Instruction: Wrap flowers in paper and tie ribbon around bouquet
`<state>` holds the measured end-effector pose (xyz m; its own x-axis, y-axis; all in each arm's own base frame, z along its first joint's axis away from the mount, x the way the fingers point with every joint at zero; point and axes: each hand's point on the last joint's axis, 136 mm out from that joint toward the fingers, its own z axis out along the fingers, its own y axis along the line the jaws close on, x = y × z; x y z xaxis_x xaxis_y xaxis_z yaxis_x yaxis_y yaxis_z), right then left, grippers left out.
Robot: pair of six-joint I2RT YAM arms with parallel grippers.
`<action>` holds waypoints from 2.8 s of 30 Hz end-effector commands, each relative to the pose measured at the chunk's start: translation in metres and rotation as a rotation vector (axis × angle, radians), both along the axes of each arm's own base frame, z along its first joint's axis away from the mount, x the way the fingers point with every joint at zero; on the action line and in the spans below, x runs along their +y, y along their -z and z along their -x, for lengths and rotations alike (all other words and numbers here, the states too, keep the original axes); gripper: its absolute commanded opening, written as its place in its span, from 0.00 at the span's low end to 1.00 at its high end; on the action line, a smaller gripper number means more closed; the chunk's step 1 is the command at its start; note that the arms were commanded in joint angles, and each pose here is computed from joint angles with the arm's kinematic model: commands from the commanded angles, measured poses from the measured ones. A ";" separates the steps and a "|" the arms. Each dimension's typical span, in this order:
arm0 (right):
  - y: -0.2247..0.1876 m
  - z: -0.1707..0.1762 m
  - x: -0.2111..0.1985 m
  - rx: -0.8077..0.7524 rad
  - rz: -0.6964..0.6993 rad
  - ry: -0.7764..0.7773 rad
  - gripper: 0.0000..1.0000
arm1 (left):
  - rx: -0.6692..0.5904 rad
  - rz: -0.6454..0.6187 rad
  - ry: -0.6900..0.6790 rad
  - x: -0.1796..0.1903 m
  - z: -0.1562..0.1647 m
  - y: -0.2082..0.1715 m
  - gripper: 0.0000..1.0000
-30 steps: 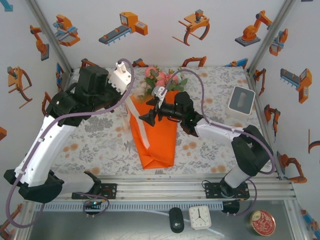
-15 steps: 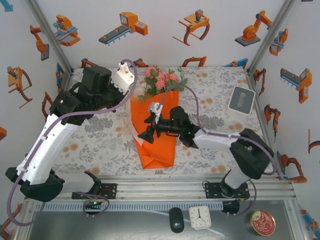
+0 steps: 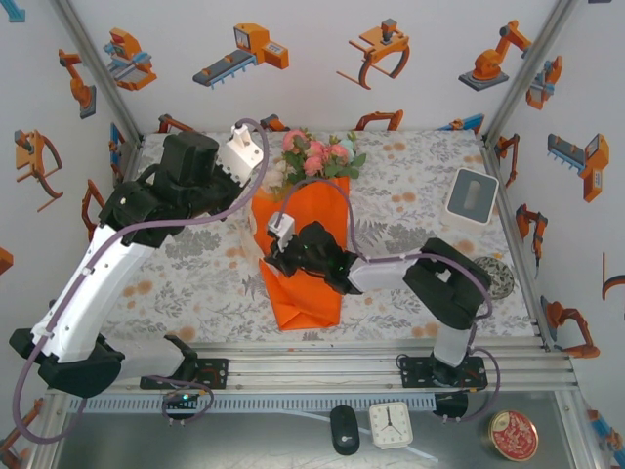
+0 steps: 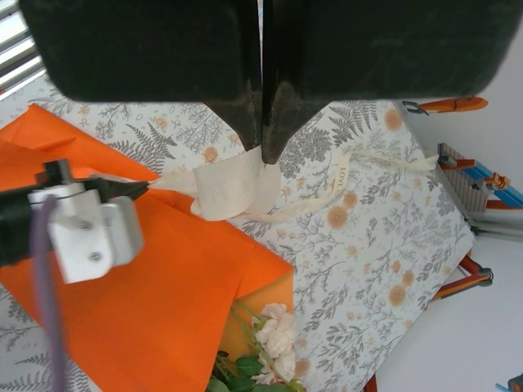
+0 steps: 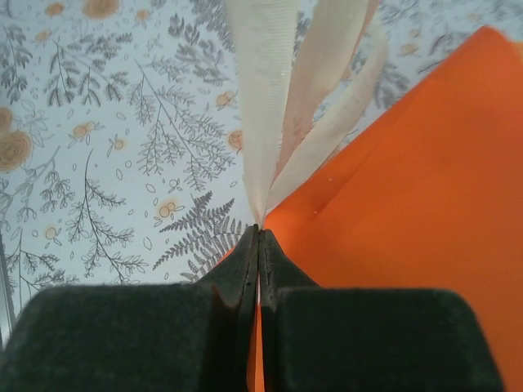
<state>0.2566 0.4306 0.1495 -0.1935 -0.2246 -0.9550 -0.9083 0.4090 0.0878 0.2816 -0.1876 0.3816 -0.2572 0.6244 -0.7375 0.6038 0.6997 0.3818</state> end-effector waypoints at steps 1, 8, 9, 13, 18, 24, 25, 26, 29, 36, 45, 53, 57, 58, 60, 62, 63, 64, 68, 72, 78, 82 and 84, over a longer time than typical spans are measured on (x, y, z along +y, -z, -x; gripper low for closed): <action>-0.061 0.001 -0.025 -0.121 -0.102 0.064 0.00 | -0.046 0.008 -0.018 0.007 0.001 -0.009 0.00; -0.117 0.005 -0.140 -0.192 -0.051 0.388 0.00 | 0.199 0.266 0.326 -0.047 0.068 -0.003 0.19; -0.120 -0.002 -0.170 -0.177 -0.035 0.492 0.00 | 0.260 0.343 0.406 -0.060 0.084 -0.004 0.28; -0.121 -0.026 -0.290 -0.058 -0.021 0.912 0.00 | 0.278 0.480 0.350 -0.067 0.079 0.007 0.60; -0.106 -0.034 -0.418 0.155 -0.122 1.424 0.00 | 0.185 0.657 -0.503 0.070 -0.044 0.016 0.67; -0.104 -0.048 -0.445 0.242 -0.123 1.509 0.00 | 0.371 0.877 -1.119 0.194 -0.105 0.114 0.58; -0.106 -0.050 -0.445 0.235 -0.122 1.506 0.00 | 0.395 0.891 -1.192 0.208 -0.112 0.133 0.58; -0.108 -0.052 -0.443 0.232 -0.123 1.493 0.00 | 0.423 0.899 -1.265 0.221 -0.117 0.152 0.58; -0.110 -0.057 -0.433 0.244 -0.126 1.437 0.00 | 0.493 0.931 -1.458 0.253 -0.131 0.204 0.55; -0.111 -0.060 -0.424 0.257 -0.121 1.382 0.00 | 0.484 0.868 -1.674 0.304 -0.165 0.274 0.59; -0.115 -0.061 -0.421 0.261 -0.117 1.367 0.00 | 0.551 0.722 -1.683 0.316 -0.193 0.322 0.54; -0.128 -0.052 -0.435 0.241 -0.095 1.439 0.00 | 0.616 0.660 -1.692 0.314 -0.184 0.334 0.37; -0.139 -0.039 -0.454 0.196 -0.074 1.534 0.00 | 0.663 0.696 -1.630 0.300 -0.178 0.322 0.00; -0.145 -0.033 -0.462 0.163 -0.058 1.564 0.00 | 0.657 0.704 -1.630 0.298 -0.168 0.311 0.00; -0.161 -0.018 -0.481 0.075 -0.018 1.654 0.00 | 0.597 0.741 -1.623 0.294 -0.144 0.278 0.00; -0.181 0.008 -0.511 -0.033 0.022 1.811 0.00 | 0.532 0.776 -1.616 0.291 -0.111 0.244 0.00; -0.189 0.019 -0.521 -0.072 0.033 1.870 0.00 | 0.483 0.798 -1.615 0.289 -0.089 0.222 0.00; -0.199 0.035 -0.533 -0.118 0.040 1.939 0.00 | 0.436 0.828 -1.611 0.287 -0.066 0.203 0.00; -0.223 0.087 -0.564 -0.248 0.041 2.162 0.00 | 0.226 0.985 -1.662 0.291 0.016 0.156 0.00; -0.234 0.110 -0.578 -0.333 0.086 2.284 0.00 | 0.149 0.993 -1.763 0.298 0.068 0.145 0.00; -0.233 0.115 -0.612 -0.354 0.214 2.465 0.00 | 0.155 0.983 -1.848 0.303 0.079 0.162 0.02; -0.215 0.101 -0.645 -0.239 0.218 2.556 0.00 | 0.239 1.026 -1.851 0.297 0.066 0.190 0.06; -0.201 0.088 -0.658 -0.153 0.173 2.557 0.00 | 0.294 1.065 -1.838 0.292 0.055 0.207 0.08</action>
<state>0.1526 -0.2154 0.3537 -0.1299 0.0906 -0.9874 0.9841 0.1333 -0.1173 0.2163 0.1106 0.1878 -0.0976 -0.8881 -0.4491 -0.8901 0.2798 -0.3598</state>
